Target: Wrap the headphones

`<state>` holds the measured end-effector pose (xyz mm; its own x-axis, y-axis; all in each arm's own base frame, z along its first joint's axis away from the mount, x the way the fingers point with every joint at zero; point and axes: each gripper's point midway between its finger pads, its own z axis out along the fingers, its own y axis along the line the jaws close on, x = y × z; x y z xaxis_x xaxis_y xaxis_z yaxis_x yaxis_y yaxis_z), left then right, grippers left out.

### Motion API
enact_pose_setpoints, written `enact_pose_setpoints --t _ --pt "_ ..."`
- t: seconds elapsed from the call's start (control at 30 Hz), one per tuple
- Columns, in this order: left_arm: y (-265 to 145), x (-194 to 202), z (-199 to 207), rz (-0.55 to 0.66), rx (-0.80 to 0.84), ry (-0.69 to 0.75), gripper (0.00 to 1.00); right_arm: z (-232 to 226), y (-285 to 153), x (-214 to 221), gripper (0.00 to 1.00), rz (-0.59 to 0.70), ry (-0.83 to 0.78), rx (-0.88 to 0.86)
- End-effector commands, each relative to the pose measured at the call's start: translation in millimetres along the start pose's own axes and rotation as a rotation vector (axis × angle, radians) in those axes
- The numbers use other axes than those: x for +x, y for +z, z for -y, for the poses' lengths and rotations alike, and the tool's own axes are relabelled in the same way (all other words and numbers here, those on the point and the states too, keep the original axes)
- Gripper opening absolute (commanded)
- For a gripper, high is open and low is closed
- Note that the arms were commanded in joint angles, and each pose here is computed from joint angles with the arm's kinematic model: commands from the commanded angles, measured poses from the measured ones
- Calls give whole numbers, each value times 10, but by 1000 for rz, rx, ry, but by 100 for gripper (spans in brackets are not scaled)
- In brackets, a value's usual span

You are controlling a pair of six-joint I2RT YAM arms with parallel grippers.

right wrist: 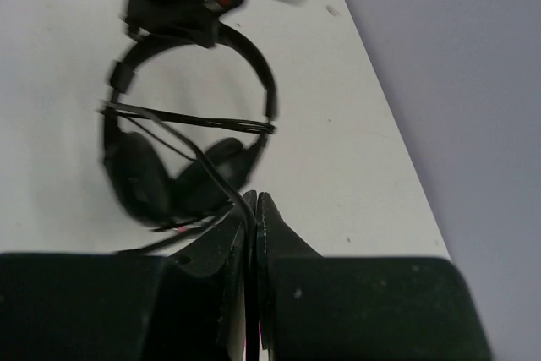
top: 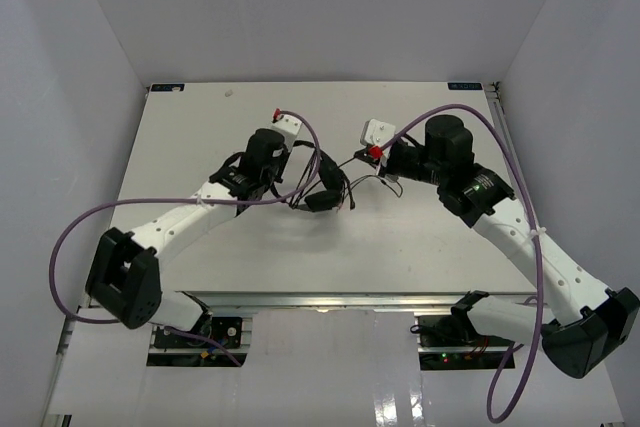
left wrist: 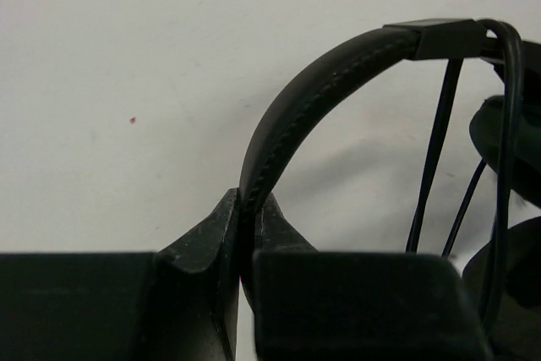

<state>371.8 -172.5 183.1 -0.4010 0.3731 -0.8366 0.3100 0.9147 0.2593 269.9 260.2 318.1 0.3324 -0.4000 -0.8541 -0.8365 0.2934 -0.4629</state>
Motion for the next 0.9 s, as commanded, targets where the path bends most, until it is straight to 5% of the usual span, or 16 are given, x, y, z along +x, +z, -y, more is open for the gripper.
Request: enact_pose_setpoints --t 0.0,0.2,0.53,0.87 --pt "-819 -640 537 349 464 18 0 406 2 120 8 -96 -88 157" --pt "-1672 -923 790 552 762 27 0 515 168 558 8 -139 43 183" --pt "-2045 -1564 452 673 670 -95 0 365 123 547 8 18 246 56" --pt "-2322 -2940 -61 867 619 -709 0 -560 216 413 8 304 644 -365"
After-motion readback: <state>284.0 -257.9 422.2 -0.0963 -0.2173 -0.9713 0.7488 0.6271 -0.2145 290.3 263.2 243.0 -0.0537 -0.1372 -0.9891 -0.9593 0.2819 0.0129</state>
